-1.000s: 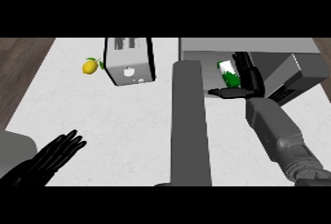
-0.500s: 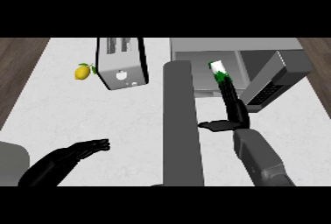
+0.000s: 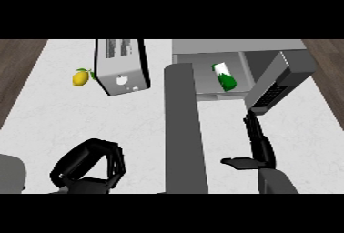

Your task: Pick up the milk, place it into the microwave and close the microwave

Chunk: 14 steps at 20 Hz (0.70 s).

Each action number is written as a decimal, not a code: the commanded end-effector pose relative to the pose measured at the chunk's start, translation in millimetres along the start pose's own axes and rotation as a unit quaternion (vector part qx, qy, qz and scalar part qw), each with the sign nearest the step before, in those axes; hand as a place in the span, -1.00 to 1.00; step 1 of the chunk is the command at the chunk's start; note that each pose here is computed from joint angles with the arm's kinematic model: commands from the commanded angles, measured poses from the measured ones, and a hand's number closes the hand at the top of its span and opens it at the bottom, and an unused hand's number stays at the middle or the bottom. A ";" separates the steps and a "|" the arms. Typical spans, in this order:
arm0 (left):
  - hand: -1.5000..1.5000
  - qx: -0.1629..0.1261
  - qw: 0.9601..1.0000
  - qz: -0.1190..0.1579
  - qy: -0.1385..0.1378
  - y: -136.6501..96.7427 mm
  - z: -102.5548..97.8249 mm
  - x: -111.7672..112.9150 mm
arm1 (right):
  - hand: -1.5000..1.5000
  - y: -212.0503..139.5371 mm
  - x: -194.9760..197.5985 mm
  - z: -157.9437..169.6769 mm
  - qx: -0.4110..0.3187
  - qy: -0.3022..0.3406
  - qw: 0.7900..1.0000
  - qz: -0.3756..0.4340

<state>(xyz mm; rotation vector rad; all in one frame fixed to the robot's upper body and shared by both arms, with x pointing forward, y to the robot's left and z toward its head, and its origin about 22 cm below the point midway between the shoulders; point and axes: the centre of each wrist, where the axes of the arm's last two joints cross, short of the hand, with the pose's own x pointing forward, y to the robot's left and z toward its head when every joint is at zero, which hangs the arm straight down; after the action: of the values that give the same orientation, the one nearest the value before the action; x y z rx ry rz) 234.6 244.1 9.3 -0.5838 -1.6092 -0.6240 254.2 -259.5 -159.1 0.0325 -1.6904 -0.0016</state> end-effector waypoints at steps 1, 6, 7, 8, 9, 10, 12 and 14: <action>1.00 -0.029 0.999 -0.021 0.025 -0.2 -19.4 -1.6 | -1.00 -35.9 0.4 34.4 -0.022 -0.017 1.000 -0.007; 1.00 -0.056 0.997 -0.057 0.018 -11.8 -46.8 -8.3 | -1.00 -76.2 6.1 96.6 -0.037 -0.014 0.999 0.008; 1.00 -0.076 0.995 -0.060 0.022 -24.2 -57.6 -17.8 | -1.00 -67.4 4.9 102.8 -0.042 -0.030 0.999 -0.003; 1.00 -0.065 0.996 -0.058 0.019 -20.4 -53.3 -21.6 | -1.00 -73.2 11.4 110.8 -0.031 -0.027 0.999 -0.002; 1.00 -0.063 0.997 -0.046 0.013 -34.8 -66.5 -26.4 | -1.00 -85.0 18.1 115.0 -0.041 -0.039 0.998 -0.003; 1.00 -0.068 0.996 -0.053 0.014 -36.5 -58.0 -36.0 | -1.00 -85.4 25.1 115.6 -0.049 -0.037 0.998 0.003; 1.00 -0.077 0.993 -0.087 -0.005 -52.5 -77.2 -25.4 | -1.00 -91.7 32.9 135.4 -0.033 -0.036 0.999 -0.014; 1.00 -0.076 0.994 -0.073 -0.005 -59.2 -78.0 -43.2 | -1.00 -89.0 46.8 135.3 -0.022 -0.062 0.998 -0.024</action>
<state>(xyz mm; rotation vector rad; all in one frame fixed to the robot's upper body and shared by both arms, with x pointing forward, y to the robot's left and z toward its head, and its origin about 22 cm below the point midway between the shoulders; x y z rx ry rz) 260.2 168.8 -14.5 -0.5784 -1.6156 -0.8274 134.3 -343.5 -148.6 -0.0777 -1.7273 -0.0724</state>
